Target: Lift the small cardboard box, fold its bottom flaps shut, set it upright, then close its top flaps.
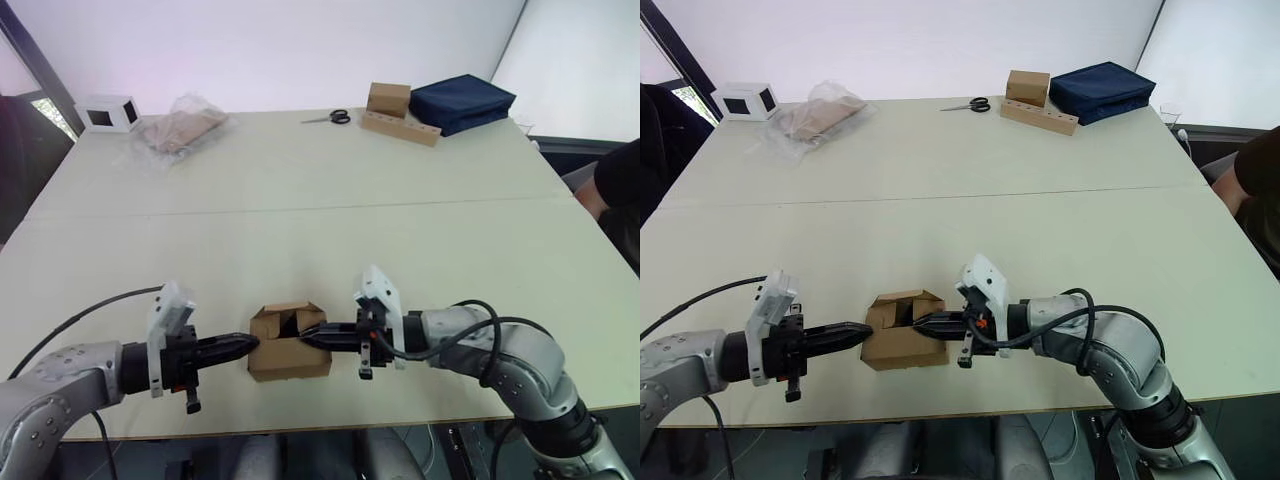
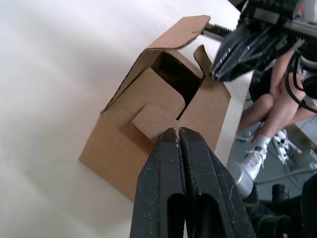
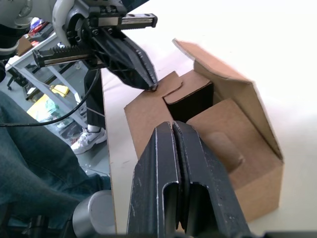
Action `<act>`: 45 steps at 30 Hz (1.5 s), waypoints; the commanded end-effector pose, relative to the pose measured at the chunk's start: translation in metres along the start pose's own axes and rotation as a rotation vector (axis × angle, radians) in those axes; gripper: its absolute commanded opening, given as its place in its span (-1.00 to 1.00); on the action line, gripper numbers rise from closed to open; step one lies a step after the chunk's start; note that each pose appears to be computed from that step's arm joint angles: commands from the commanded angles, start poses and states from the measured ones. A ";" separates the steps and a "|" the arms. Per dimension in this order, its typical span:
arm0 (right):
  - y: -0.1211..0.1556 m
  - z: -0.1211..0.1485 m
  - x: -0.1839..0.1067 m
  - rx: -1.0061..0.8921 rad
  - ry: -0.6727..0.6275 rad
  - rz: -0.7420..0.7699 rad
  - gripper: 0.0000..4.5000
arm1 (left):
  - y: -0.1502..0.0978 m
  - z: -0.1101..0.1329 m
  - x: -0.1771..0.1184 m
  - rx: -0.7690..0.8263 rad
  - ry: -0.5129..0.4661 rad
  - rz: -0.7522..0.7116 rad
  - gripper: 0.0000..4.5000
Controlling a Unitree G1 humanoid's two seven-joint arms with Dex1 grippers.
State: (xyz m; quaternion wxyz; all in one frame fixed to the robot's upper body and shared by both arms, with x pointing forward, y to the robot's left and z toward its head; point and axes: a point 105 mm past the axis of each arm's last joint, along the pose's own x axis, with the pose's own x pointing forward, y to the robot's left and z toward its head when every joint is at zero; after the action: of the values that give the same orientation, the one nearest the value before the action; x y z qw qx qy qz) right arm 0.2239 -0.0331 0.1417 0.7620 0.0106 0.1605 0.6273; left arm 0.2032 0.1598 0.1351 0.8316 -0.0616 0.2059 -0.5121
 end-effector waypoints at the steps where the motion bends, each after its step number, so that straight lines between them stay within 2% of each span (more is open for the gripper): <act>1: 0.009 0.009 -0.002 -0.037 -0.029 0.027 -1.00 | -0.001 -0.003 0.005 0.027 0.011 -0.012 -0.98; 9: 0.019 0.026 -0.014 -0.017 -0.067 0.101 -1.00 | -0.001 -0.005 0.009 0.042 0.017 -0.015 -0.98; 14: 0.015 0.044 -0.018 -0.026 -0.110 0.104 -1.00 | -0.001 -0.004 0.010 0.041 0.004 -0.014 -0.98; 20: -0.014 0.070 -0.008 -0.096 -0.155 -0.033 -1.00 | -0.002 -0.005 0.010 0.039 0.002 -0.014 -0.98; 24: -0.023 0.068 0.006 -0.155 -0.078 -0.061 -1.00 | -0.003 -0.005 0.010 0.038 -0.001 -0.015 -0.98; 30: -0.018 0.041 0.018 -0.157 0.045 -0.019 -1.00 | -0.003 -0.004 0.009 0.039 -0.006 -0.010 -0.98; 37: -0.002 0.034 0.015 -0.137 0.048 0.051 -1.00 | 0.000 -0.004 0.008 0.035 -0.008 0.000 -0.98; 45: -0.003 0.026 0.017 -0.129 0.068 0.043 -1.00 | 0.004 0.002 0.006 0.031 -0.026 0.005 -0.98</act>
State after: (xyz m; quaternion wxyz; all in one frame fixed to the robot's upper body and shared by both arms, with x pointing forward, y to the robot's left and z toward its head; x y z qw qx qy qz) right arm 0.2416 -0.0157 0.1560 0.7465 -0.0490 0.1622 0.6434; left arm 0.2079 0.1538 0.1293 0.8331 -0.0554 0.1953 -0.5145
